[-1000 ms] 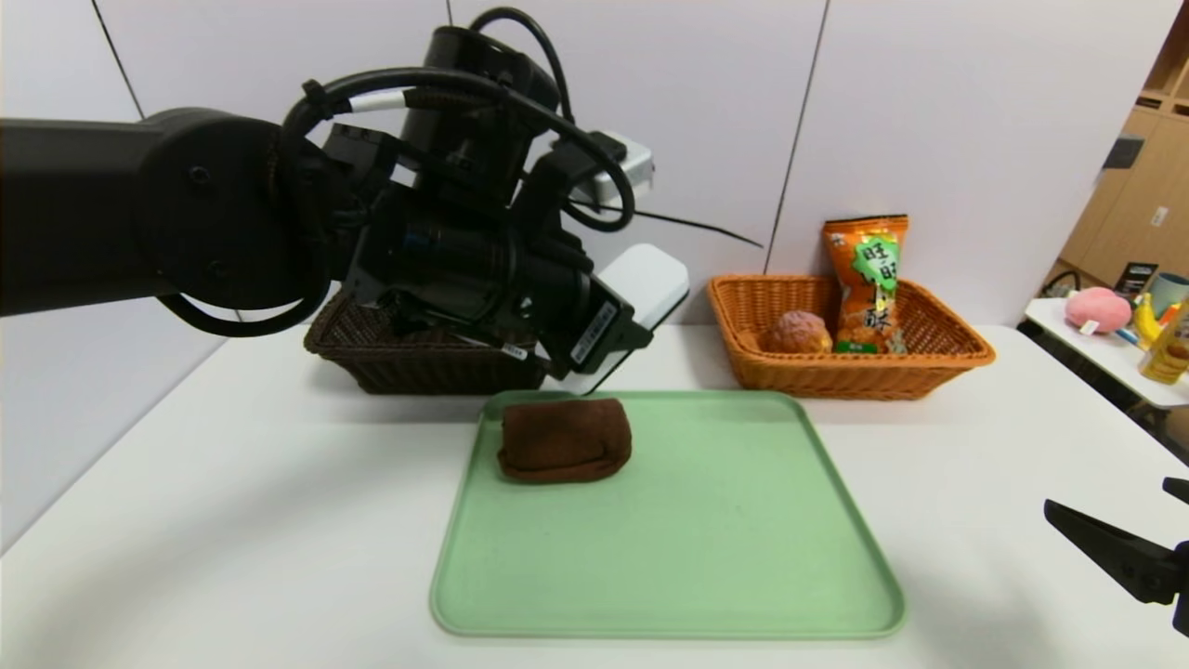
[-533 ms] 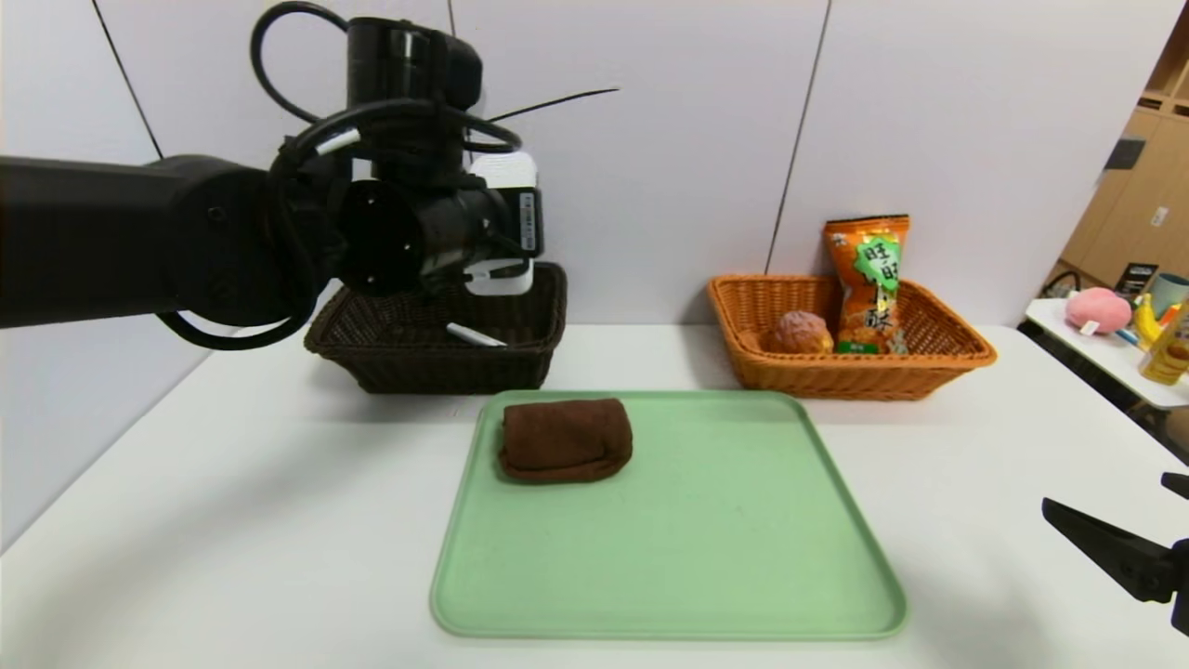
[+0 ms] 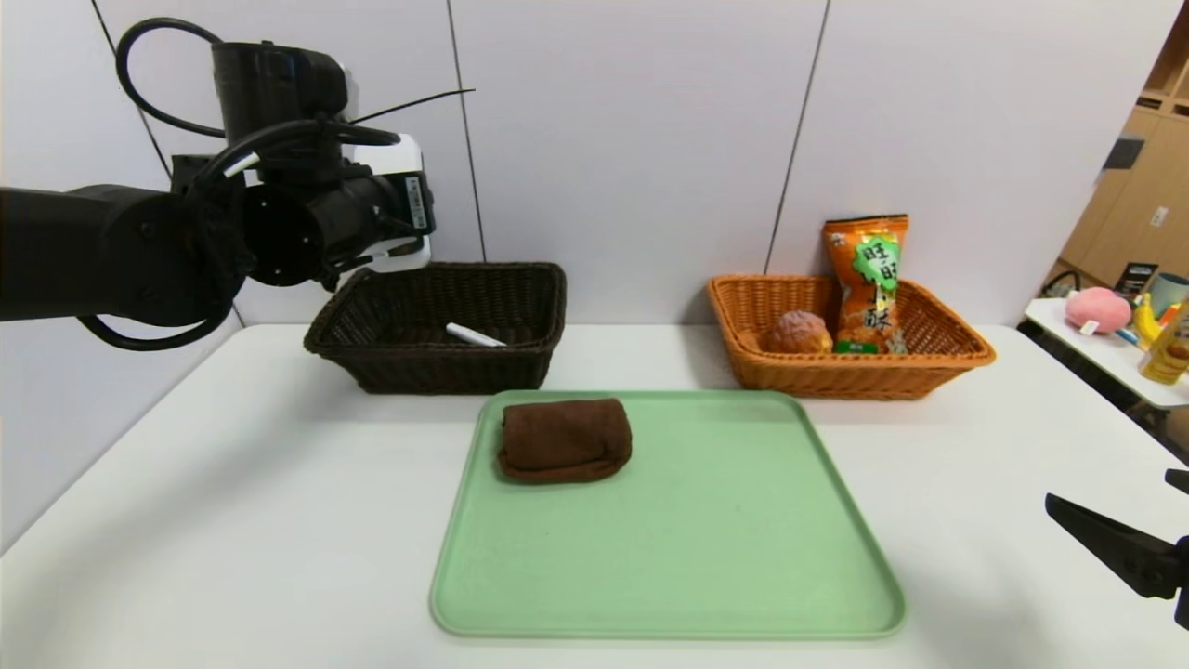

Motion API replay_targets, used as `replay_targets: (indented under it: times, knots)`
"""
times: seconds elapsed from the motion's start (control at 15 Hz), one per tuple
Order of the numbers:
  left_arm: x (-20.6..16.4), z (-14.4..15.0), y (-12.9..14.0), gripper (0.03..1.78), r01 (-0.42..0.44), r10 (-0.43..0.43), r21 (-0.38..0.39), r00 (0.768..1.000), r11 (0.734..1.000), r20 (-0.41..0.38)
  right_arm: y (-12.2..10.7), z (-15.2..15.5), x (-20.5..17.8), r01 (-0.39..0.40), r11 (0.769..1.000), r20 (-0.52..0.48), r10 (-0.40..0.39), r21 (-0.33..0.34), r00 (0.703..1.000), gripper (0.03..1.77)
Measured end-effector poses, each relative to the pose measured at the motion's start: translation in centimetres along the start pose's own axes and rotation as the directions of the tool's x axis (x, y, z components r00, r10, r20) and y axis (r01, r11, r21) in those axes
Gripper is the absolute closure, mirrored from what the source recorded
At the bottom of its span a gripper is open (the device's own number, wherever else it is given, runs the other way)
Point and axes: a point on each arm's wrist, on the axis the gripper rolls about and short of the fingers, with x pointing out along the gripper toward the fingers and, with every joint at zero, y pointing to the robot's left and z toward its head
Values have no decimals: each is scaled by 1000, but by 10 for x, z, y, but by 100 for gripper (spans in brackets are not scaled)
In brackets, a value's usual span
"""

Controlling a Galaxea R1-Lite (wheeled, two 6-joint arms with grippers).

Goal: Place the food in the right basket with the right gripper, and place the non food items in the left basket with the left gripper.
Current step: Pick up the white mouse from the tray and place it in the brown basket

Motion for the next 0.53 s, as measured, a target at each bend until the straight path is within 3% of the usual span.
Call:
replay_targets:
  times: [0.13,0.4,0.53]
  knots:
    - [8,-6,14,83,-11,11,-5,1000,1000,-13,0,0,0,1,1000,1,-1,0,1000,10]
    - [31,-22,22,83,-22,23,-15,999,1000,38,0,-1,0,1,1000,-3,-1,-4,1000,10]
    - [44,-42,22,83,-11,11,39,1000,999,5,0,-2,0,1,1000,-6,-1,-4,1000,10]
